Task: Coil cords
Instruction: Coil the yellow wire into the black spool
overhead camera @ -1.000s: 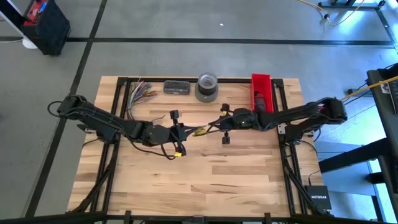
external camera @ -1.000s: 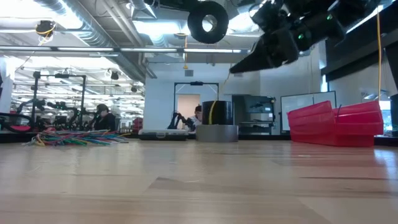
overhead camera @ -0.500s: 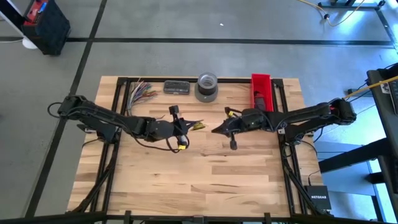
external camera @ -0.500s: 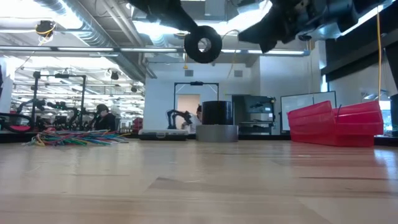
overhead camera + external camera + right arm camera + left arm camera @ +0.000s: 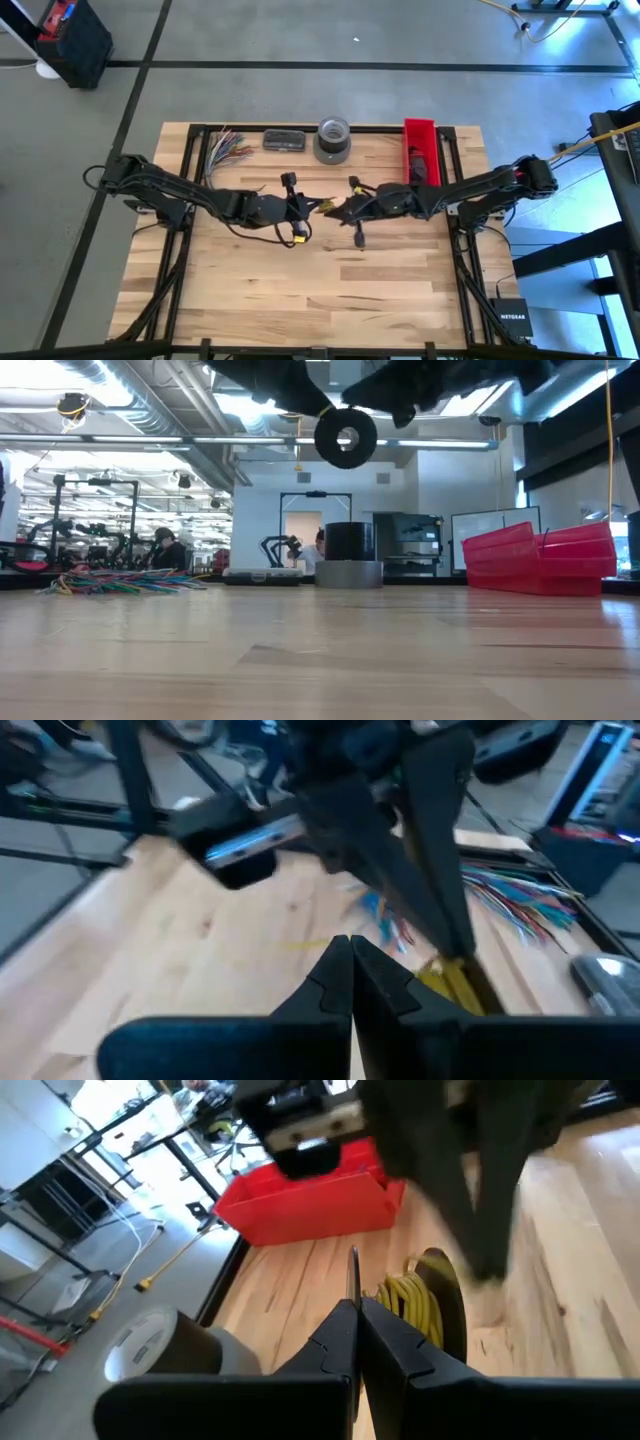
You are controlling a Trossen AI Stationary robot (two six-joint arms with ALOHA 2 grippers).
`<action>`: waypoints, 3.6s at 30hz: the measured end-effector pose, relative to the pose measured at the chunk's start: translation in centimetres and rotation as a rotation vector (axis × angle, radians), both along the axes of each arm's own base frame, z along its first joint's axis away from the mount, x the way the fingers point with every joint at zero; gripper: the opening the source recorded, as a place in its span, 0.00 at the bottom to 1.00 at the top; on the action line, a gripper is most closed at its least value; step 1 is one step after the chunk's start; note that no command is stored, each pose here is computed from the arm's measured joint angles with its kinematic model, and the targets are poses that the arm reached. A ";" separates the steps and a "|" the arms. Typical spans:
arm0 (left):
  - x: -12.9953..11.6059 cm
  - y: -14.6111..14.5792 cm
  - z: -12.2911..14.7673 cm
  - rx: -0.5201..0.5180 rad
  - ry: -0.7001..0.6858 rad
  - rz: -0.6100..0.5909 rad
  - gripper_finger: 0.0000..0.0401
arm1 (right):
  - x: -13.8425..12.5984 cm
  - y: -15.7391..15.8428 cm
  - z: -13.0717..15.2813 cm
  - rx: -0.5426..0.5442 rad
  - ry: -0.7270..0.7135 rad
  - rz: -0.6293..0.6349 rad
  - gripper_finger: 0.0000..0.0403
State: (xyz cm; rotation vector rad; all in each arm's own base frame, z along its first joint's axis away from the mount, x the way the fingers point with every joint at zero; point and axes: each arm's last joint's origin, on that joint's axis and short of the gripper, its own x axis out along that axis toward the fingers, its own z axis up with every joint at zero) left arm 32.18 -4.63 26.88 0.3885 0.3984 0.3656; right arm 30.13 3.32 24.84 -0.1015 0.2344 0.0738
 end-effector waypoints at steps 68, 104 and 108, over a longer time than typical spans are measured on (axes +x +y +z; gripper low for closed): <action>-0.2 -0.3 -0.1 0.041 0.040 -0.027 0.00 | -1.5 0.4 0.4 -0.254 0.373 -0.197 0.25; 0.1 -0.5 0.9 -0.001 -0.085 -0.019 0.00 | 3.0 -2.1 -11.2 -0.086 0.080 -0.200 0.25; 0.1 -0.5 1.1 -0.005 -0.100 -0.020 0.00 | 3.5 -2.0 -11.9 -0.076 0.091 -0.204 0.25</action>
